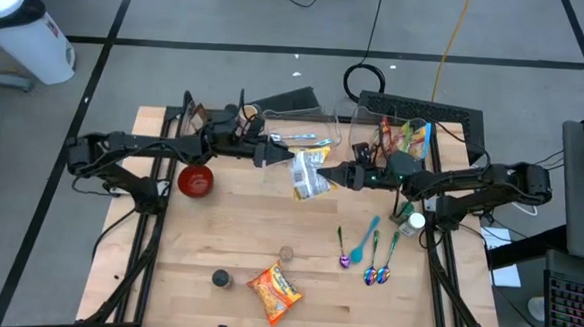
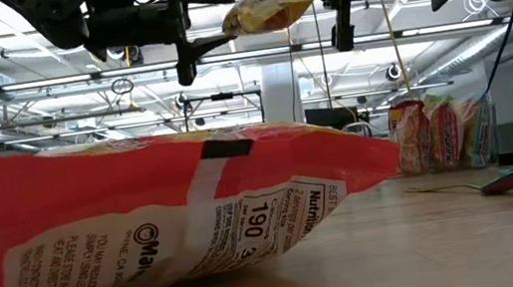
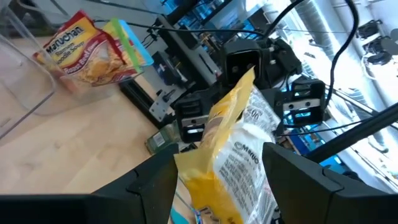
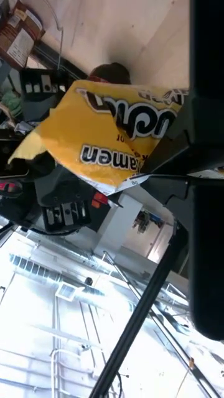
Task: Pick & Place Food Item
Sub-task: Put the yellow noodle pack into the right transparent bin
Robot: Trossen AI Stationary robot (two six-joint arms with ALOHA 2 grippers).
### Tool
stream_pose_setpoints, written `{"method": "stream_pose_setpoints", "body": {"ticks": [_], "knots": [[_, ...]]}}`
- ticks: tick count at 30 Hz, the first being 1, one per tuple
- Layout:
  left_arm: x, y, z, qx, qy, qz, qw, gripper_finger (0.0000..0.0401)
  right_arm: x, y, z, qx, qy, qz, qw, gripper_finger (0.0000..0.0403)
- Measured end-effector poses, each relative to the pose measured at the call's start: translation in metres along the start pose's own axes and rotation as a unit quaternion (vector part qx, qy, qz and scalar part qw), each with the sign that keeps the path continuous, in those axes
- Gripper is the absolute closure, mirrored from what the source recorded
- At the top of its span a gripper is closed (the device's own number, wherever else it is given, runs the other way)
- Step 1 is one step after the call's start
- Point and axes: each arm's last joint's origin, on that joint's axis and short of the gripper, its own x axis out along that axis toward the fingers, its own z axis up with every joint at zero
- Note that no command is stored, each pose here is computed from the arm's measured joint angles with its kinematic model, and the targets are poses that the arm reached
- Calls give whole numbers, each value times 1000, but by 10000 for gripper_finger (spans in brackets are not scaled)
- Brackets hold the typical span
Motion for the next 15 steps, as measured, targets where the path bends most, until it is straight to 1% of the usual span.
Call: {"method": "stream_pose_setpoints", "body": {"ticks": [2,4,15], "knots": [[0,-1,0,3,-2,-3,1000,170,0,0,0,1,5,3,1000,403],[0,-1,0,3,-2,-4,1000,186,0,0,0,1,9,5,1000,403],[0,-2,0,7,8,-15,1000,337,0,0,-1,2,12,4,1000,403]]}}
